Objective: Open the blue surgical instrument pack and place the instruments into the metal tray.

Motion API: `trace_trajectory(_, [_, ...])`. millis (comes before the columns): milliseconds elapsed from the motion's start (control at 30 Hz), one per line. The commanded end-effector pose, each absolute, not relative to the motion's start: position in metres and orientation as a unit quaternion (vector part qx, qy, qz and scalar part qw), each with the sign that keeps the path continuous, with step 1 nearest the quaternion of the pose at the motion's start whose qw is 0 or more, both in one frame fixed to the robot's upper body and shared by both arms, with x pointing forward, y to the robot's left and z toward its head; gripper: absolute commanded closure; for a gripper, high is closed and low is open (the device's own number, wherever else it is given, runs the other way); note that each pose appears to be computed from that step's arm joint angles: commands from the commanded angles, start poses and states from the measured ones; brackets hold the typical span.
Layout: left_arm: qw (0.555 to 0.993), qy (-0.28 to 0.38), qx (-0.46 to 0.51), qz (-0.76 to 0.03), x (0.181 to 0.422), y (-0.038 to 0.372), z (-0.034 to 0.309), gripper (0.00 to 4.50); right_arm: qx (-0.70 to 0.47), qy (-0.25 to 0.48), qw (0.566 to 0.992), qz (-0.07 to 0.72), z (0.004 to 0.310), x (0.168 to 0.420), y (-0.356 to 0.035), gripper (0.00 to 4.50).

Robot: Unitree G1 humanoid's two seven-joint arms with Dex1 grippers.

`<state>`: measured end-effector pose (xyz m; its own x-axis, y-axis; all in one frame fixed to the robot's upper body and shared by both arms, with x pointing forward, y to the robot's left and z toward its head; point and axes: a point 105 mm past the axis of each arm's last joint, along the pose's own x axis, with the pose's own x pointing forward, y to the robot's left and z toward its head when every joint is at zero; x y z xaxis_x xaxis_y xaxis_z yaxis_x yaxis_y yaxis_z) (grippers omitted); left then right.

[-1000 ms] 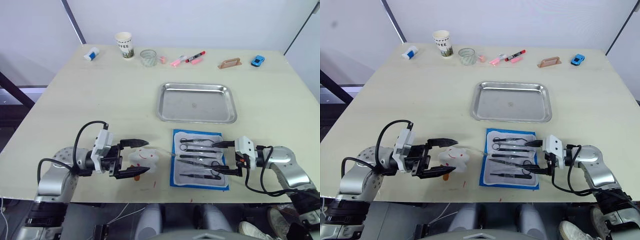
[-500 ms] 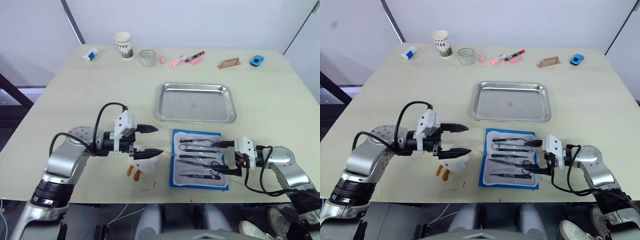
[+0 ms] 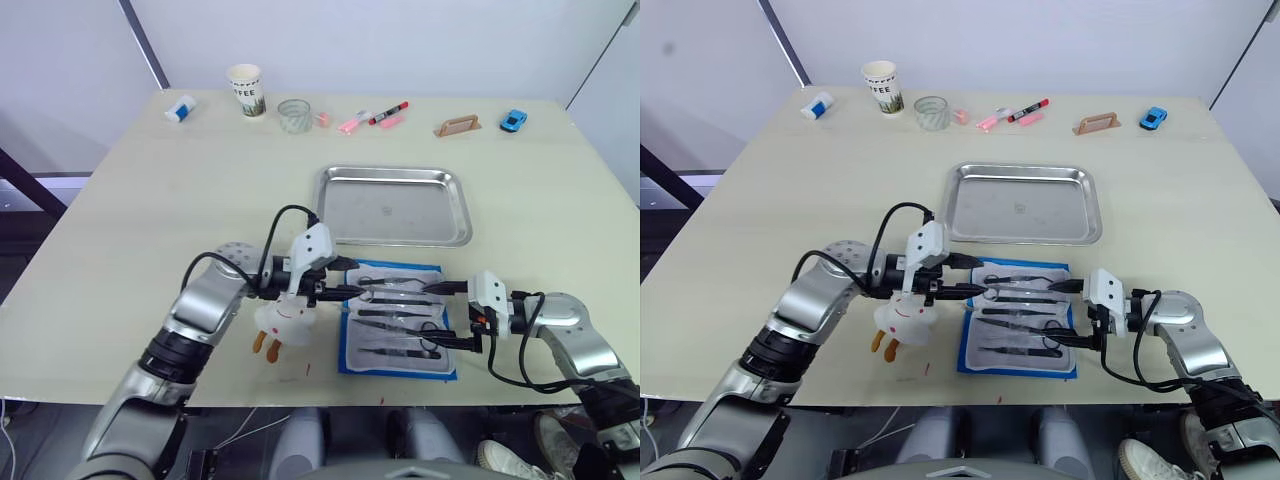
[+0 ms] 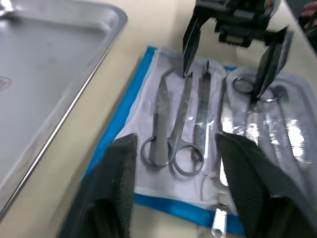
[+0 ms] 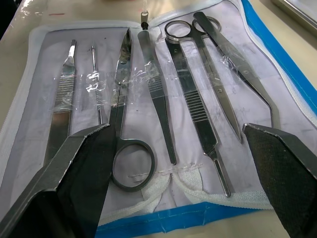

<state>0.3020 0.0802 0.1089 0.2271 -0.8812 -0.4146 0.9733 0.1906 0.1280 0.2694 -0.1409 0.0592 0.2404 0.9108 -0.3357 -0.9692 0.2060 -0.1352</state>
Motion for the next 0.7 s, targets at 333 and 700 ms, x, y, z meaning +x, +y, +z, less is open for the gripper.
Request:
trace_trajectory(333, [0.749, 0.102, 0.234, -0.611, 0.310, 0.067, 0.108, 3.28, -0.163, 0.145, 0.769, 0.600, 0.035, 0.262, -0.146, 0.00])
trace_trajectory(700, [0.749, 0.107, 0.253, -0.603, 0.320, 0.057, 0.104, 3.28, -0.163, 0.145, 0.770, 0.600, 0.036, 0.263, -0.145, 0.00])
